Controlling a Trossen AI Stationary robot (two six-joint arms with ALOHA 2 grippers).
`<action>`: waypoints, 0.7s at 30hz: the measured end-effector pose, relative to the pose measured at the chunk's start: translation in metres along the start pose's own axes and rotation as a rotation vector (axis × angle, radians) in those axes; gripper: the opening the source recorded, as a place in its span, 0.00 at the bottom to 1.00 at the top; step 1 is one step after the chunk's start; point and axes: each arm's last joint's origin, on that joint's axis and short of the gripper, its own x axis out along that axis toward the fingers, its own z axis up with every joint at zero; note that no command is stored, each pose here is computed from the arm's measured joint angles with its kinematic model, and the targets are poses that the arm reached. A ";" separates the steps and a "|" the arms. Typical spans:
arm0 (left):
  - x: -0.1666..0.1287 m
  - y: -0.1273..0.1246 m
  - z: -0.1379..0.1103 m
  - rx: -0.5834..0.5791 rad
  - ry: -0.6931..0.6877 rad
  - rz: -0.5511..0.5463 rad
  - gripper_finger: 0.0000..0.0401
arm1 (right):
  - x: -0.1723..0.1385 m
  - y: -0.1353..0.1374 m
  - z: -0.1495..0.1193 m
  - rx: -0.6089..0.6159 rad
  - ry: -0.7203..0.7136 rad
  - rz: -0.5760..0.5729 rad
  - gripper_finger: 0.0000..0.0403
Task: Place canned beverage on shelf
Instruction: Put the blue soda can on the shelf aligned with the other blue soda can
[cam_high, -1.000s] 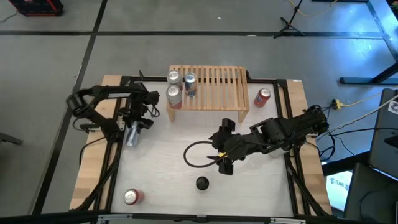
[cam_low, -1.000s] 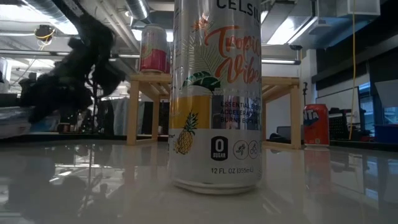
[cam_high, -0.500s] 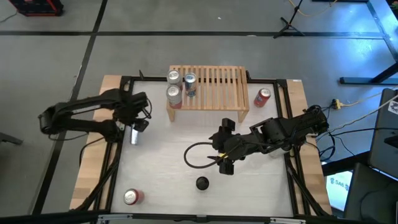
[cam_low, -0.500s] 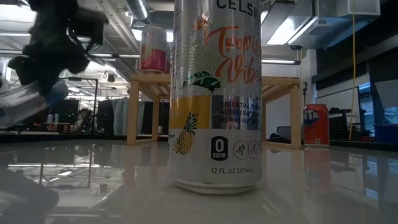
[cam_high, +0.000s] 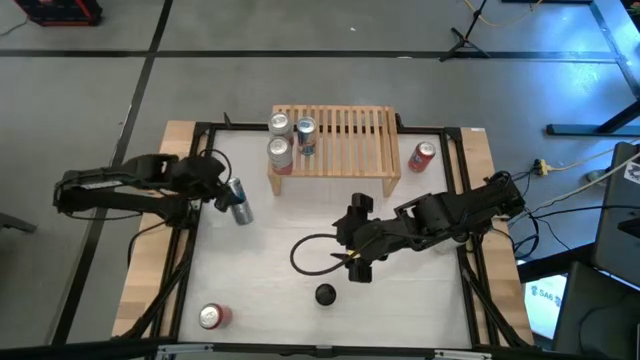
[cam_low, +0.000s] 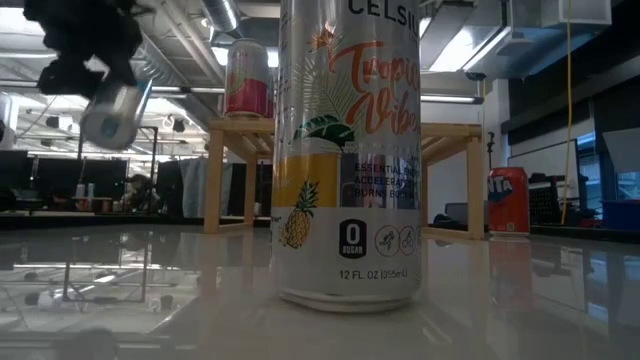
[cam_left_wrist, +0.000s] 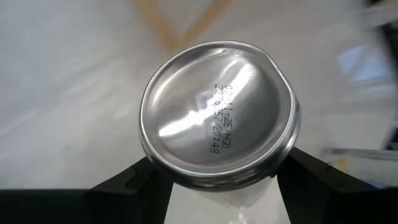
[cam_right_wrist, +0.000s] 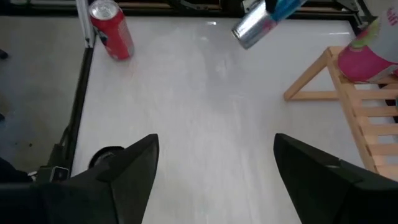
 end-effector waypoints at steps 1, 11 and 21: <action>-0.002 -0.002 0.000 0.012 -0.017 -0.033 0.57 | 0.003 0.001 -0.001 -0.003 0.004 0.001 0.76; -0.015 -0.040 -0.001 0.093 -0.114 -0.417 0.57 | 0.045 0.010 -0.023 -0.006 0.044 0.047 0.76; -0.028 -0.067 -0.017 0.070 -0.019 -0.696 0.57 | 0.045 0.012 -0.015 -0.081 -0.048 0.038 0.76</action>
